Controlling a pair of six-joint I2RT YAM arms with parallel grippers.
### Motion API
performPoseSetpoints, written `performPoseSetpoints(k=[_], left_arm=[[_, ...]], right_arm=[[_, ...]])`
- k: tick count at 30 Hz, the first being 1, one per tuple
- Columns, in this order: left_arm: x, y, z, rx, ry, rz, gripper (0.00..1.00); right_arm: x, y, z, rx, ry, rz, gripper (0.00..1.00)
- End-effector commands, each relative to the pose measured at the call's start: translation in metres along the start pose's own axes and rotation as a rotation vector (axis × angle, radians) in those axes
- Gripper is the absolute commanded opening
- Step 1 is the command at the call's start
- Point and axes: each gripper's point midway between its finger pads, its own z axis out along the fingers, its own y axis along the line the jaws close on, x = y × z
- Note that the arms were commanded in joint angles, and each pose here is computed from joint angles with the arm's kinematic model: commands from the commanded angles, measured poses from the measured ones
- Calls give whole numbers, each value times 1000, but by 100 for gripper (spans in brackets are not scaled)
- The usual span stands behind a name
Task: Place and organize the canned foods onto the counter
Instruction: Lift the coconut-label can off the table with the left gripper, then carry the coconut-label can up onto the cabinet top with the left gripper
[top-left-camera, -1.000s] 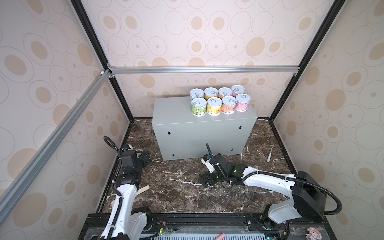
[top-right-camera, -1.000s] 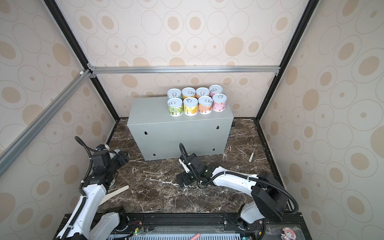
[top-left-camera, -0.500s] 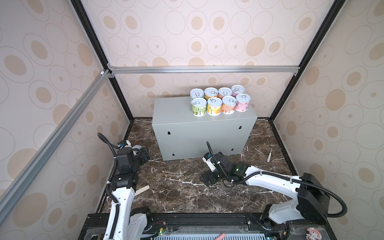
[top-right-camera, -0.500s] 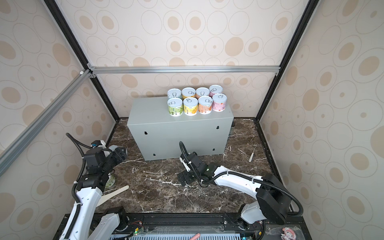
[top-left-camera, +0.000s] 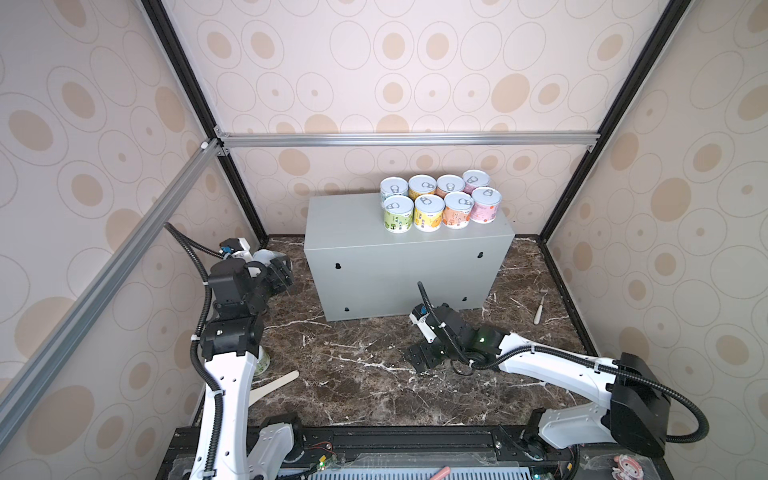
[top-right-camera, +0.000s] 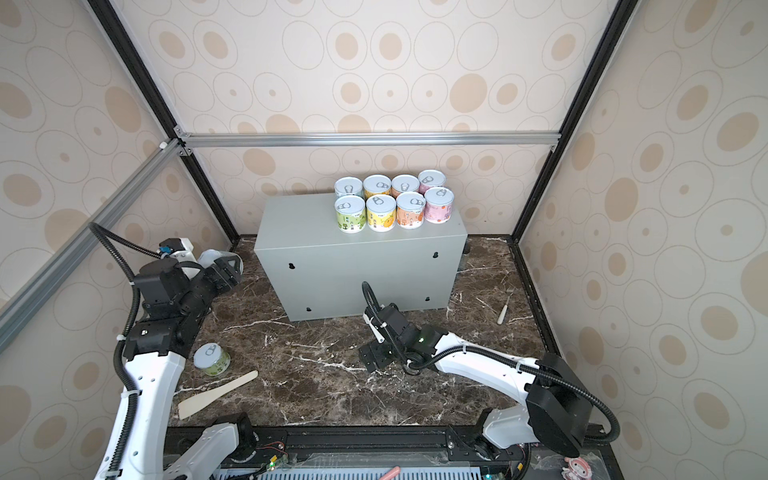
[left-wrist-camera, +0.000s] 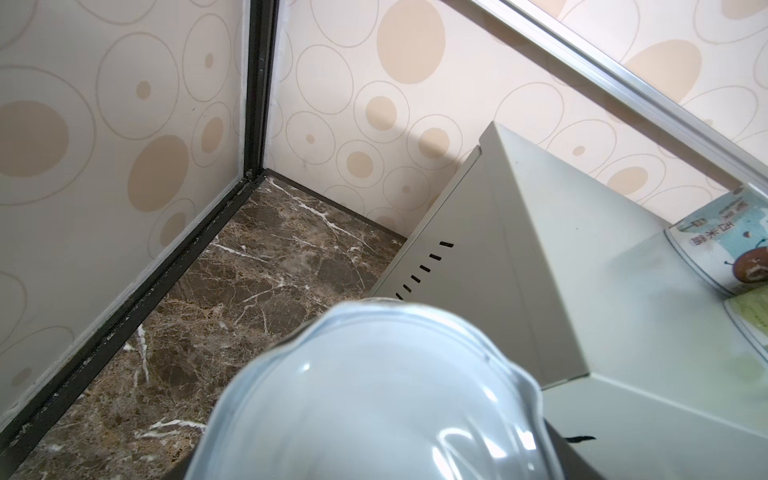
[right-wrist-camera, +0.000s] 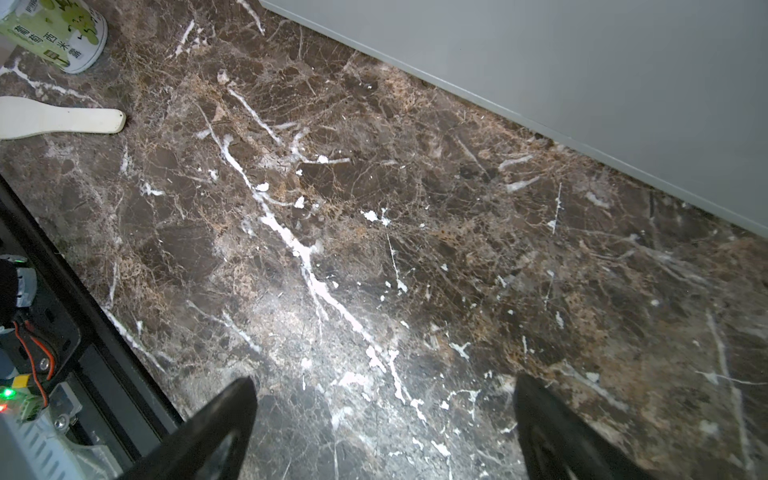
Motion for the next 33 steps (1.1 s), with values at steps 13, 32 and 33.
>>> performPoseSetpoints(k=[13,32,33], left_arm=[[-92,-86,-7,168,-109,131,52],[-59,-176,34,224,71,381,52],[-56,-178,35,223,76,388,52]], right_arm=[[-3,-5,-20,32,-35,-16,98],[12,-15,-19,62,-36,19,98],[13,-16,-19,64,-33,19,99]])
